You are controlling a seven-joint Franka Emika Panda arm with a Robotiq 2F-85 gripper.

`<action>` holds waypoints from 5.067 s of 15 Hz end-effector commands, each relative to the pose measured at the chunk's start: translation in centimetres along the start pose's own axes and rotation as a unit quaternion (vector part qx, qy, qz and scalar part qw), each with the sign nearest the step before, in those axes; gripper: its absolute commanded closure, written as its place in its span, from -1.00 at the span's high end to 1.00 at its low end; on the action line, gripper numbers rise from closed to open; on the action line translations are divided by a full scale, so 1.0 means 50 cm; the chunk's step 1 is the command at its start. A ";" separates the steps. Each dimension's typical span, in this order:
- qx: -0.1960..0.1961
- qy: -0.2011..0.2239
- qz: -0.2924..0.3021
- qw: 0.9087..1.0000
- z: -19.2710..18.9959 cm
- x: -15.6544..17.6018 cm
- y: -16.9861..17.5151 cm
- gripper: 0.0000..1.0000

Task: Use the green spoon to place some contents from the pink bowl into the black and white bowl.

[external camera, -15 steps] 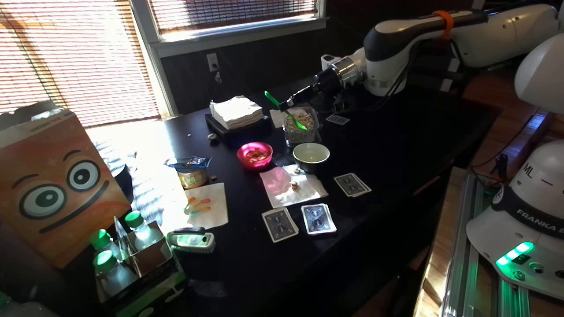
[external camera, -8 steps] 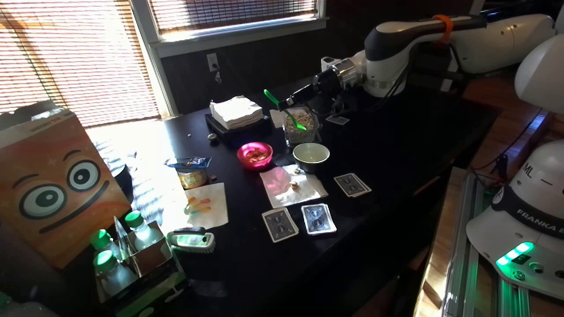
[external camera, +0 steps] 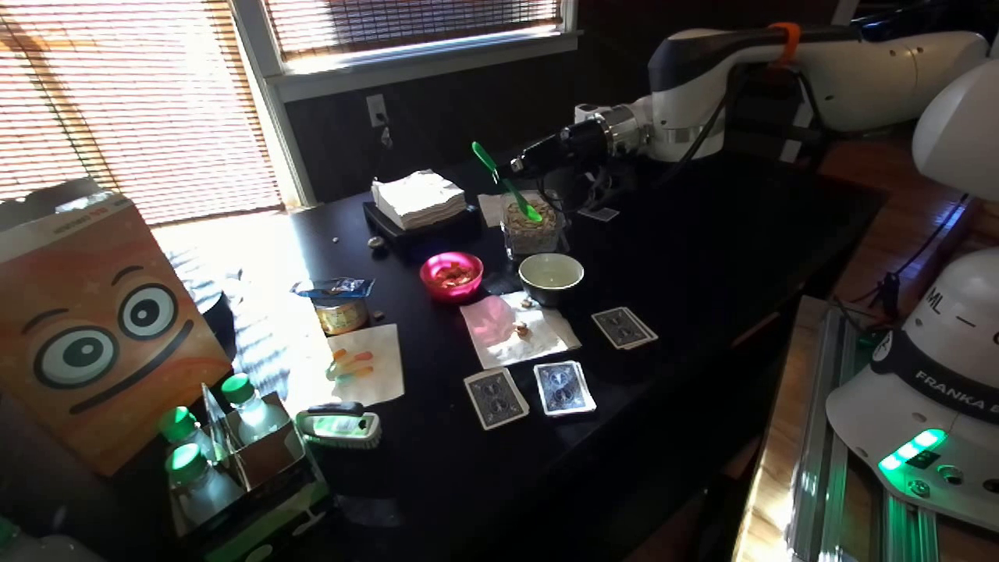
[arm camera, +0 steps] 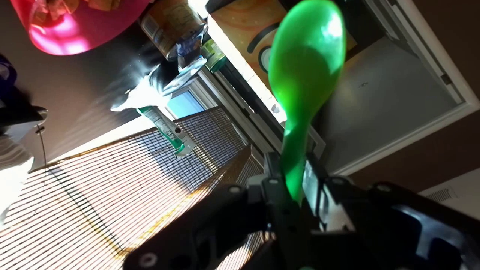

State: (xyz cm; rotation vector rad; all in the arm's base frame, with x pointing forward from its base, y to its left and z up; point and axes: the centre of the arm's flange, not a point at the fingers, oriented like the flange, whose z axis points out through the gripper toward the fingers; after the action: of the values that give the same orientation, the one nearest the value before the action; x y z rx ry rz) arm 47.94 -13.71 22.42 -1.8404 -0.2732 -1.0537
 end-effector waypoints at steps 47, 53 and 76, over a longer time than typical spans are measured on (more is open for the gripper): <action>-0.308 -0.443 -0.153 0.828 0.240 0.118 0.025 -0.91; -0.342 -0.432 -0.141 0.823 0.246 0.107 0.069 -0.90; -0.371 -0.410 -0.119 0.824 0.288 0.056 0.196 -0.89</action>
State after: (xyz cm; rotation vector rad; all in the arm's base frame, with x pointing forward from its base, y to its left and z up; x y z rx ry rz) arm 62.17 -7.72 16.53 -2.9789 -0.7014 -0.4533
